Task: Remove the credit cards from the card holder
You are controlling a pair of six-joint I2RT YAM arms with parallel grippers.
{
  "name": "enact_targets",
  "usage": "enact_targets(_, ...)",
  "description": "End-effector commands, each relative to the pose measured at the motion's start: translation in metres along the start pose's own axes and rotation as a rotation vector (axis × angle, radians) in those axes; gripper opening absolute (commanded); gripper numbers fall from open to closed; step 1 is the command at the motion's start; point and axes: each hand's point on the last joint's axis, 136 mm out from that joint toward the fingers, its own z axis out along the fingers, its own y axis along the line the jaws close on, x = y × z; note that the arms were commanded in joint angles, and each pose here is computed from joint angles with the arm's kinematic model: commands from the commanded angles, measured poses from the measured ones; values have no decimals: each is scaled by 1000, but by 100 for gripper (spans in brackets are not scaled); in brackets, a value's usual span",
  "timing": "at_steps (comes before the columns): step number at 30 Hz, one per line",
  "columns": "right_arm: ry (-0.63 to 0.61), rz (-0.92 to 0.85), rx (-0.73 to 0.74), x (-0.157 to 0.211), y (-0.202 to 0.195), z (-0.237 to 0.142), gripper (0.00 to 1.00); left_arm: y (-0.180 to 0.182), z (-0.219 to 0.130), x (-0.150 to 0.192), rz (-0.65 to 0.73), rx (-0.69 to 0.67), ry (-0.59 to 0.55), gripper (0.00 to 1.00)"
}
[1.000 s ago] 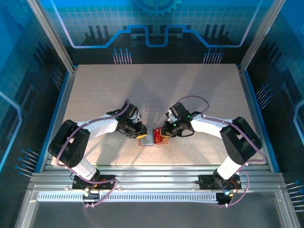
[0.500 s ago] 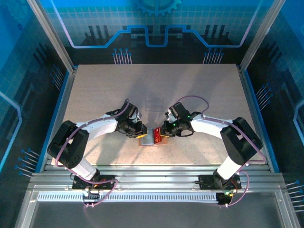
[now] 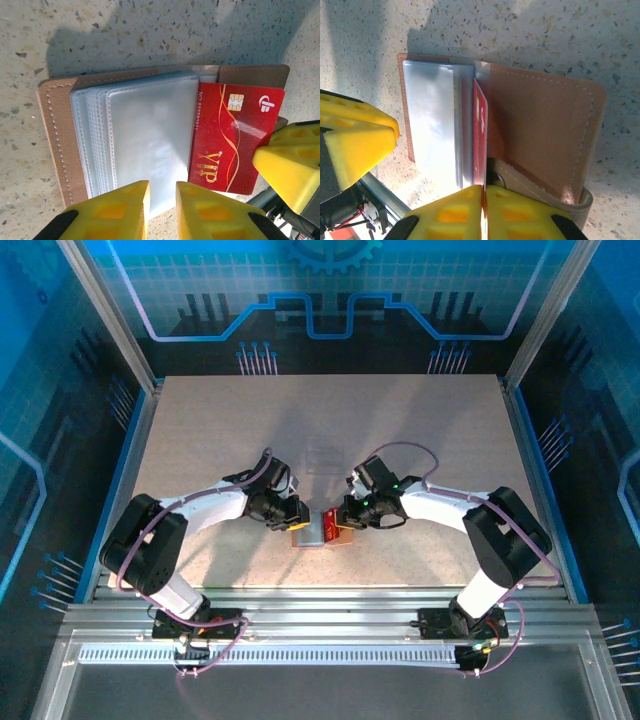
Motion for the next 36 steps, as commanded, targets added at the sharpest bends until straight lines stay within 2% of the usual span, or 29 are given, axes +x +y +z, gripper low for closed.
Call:
enact_targets(1, -3, -19, -9, -2, 11, -4, 9, -9, -13, -1, -1, 7, -21, 21)
enact_targets(14, -54, -77, 13, -10, 26, -32, 7, -10, -45, -16, 13, 30, -100, 25)
enact_targets(20, -78, -182, 43, -24, 31, -44, 5, -1, -67, -25, 21, 31, -128, 26)
enact_targets(26, -56, -468, 78, -40, 46, -57, 2, 8, -95, -35, 45, 37, -169, 32)
enact_targets(31, -26, -729, 191, -59, 49, -69, 0, 18, -113, -42, 71, 8, -209, 33)
enact_targets(36, -40, -1024, 222, -75, 66, -84, 0, 17, -130, -50, 64, 31, -247, 34)
